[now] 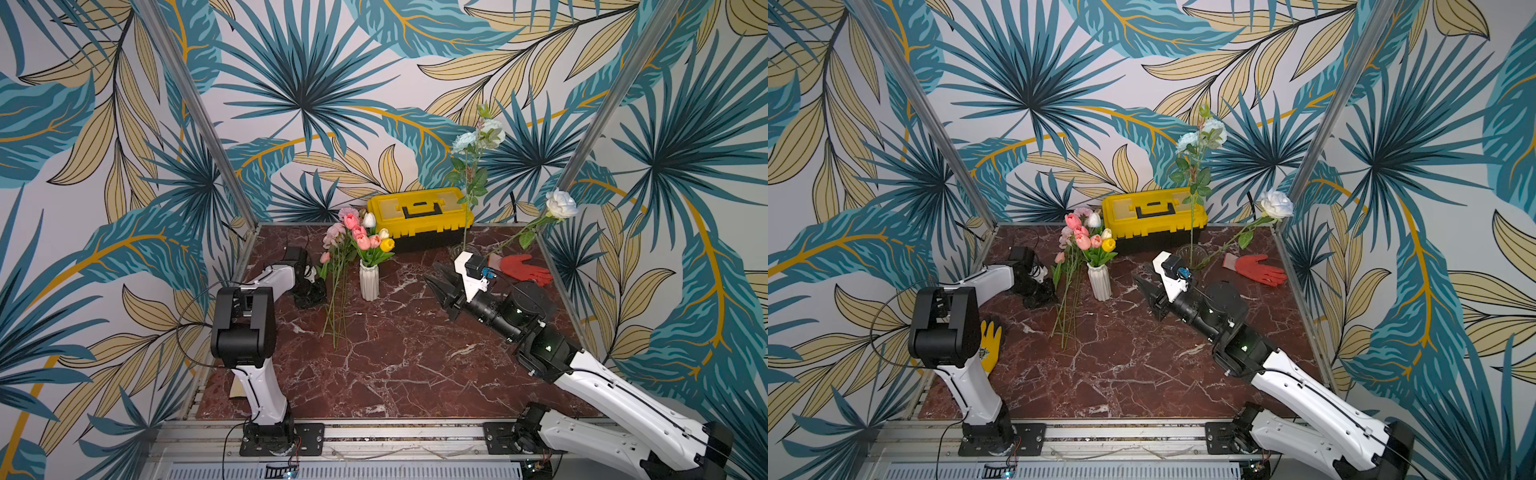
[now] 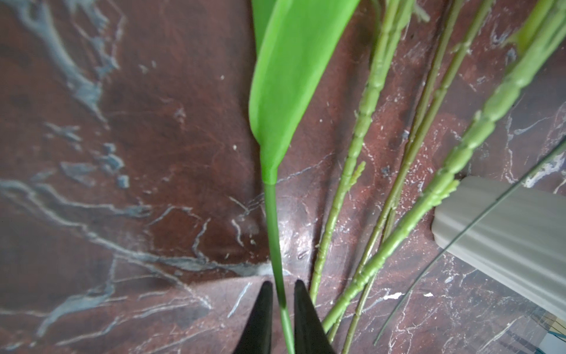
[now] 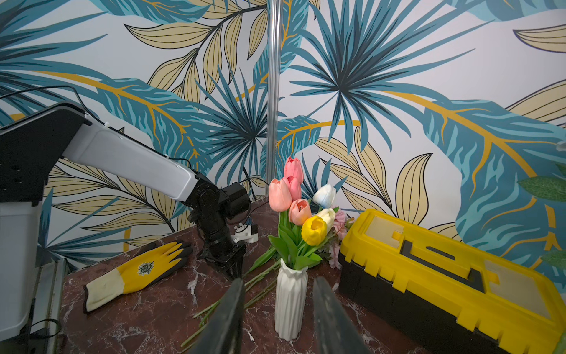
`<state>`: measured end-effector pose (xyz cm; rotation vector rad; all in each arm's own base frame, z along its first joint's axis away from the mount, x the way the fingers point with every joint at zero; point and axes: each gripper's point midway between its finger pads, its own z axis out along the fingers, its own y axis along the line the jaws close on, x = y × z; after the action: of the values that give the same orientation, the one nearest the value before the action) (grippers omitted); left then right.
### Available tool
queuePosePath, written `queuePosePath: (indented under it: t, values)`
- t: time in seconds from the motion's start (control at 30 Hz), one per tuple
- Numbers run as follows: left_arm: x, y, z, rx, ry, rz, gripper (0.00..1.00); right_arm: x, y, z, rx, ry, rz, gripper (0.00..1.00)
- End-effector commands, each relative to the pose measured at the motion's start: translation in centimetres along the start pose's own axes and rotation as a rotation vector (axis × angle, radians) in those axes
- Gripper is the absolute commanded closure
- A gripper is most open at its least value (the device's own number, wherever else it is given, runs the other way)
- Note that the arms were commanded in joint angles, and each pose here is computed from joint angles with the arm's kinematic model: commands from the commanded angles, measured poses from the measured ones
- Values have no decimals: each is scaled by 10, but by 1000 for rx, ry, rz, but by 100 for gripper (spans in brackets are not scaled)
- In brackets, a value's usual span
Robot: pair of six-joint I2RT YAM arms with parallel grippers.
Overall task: Pick out pink flowers from the vase
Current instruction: Place the flower at the center of the board.
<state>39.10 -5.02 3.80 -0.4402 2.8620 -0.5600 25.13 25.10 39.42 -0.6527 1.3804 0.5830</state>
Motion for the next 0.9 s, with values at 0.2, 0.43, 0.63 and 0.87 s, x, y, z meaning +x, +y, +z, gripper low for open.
queuePosePath:
  t: [0.2,0.43,0.63,0.87]
  values:
    - [-7,-19,-63,36,-170,14,73,5,-1,4,7,24,19,61]
    - [7,-52,-118,224,-382,18,70,31,9,18,-44,89,24,61]
    - [37,-85,-164,357,-522,113,68,38,25,30,-133,-6,-26,73]
    - [70,-100,-191,449,-573,193,67,53,31,70,-173,-1,-77,74]
